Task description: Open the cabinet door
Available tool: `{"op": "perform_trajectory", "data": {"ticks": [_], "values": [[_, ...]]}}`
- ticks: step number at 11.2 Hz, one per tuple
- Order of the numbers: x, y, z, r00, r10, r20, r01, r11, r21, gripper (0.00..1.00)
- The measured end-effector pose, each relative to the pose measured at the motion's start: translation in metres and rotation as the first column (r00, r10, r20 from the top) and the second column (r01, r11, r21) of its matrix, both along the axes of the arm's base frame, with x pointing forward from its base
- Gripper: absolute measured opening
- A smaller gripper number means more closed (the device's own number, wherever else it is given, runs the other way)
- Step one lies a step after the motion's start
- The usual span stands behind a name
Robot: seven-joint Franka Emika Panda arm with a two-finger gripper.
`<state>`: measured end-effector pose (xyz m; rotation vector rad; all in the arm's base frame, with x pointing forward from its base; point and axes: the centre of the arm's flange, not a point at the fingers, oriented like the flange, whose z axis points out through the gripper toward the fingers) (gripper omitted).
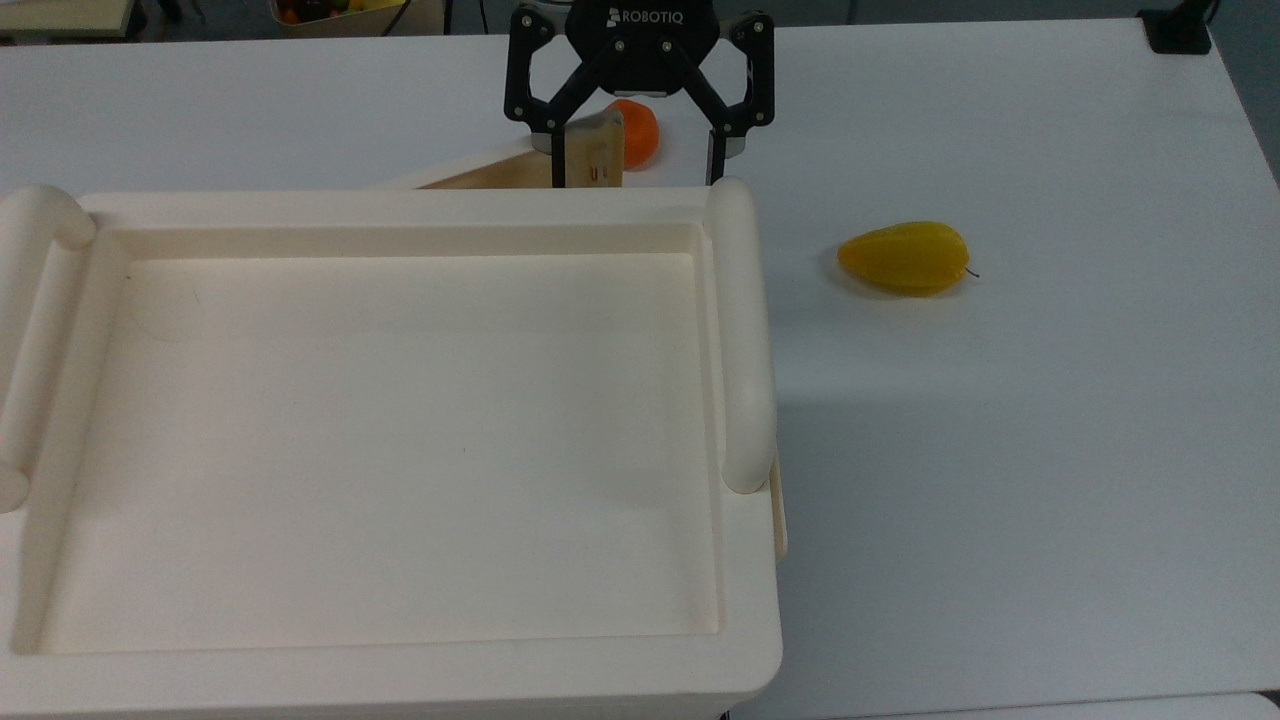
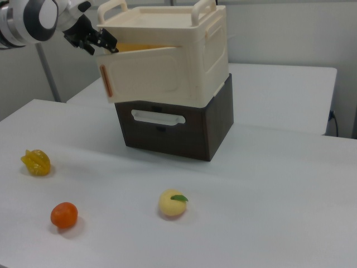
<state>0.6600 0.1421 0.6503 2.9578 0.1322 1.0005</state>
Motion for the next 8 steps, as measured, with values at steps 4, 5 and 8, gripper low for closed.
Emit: {"op": "perform_trajectory", "data": {"ticks": [4,5,8], "values": [[-0.035,-0.023,0.023,0.986,-0.048,-0.162,0.042,0.998,-0.035,1.00],[-0.046,-0.029,0.027,0.975,-0.049,-0.216,0.038,0.998,-0.054,1.00],[-0.068,-0.050,0.023,0.926,-0.064,-0.372,0.028,0.994,-0.101,1.00]]}}
